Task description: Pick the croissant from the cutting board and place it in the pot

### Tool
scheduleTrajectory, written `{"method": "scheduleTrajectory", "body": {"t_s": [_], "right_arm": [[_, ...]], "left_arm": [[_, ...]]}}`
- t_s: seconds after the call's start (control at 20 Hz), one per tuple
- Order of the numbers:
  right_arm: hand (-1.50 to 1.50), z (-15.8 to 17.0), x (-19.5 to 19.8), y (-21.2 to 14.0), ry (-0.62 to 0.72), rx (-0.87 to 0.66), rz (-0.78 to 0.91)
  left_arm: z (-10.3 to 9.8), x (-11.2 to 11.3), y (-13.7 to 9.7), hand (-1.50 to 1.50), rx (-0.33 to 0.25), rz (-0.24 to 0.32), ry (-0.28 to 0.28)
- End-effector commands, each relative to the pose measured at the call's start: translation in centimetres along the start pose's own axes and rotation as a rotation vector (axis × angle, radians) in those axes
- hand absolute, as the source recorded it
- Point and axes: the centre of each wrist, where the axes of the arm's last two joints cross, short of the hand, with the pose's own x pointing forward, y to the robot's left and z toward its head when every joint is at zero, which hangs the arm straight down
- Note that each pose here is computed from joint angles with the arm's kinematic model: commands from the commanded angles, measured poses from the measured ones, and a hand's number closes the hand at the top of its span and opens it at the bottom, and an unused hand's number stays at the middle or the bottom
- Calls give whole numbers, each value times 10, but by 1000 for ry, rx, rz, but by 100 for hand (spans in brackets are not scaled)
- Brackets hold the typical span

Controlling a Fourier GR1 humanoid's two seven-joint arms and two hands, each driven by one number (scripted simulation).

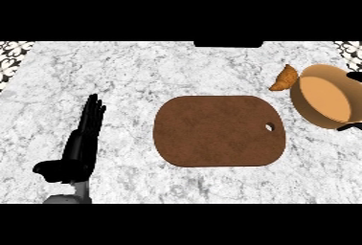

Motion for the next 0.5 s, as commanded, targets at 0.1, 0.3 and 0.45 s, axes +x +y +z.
{"method": "scheduleTrajectory", "body": {"t_s": [0.1,0.3,0.45], "right_arm": [[-150,1,-23,-53,13,-92,-132],[-150,16,-54,-68,-21,-145,-142],[-150,18,-58,-77,-57,-146,-163]], "left_arm": [[9,-3,-13,0,-4,0,4],[3,-5,20,0,-14,6,-2],[-8,3,-8,0,8,7,7]]}}
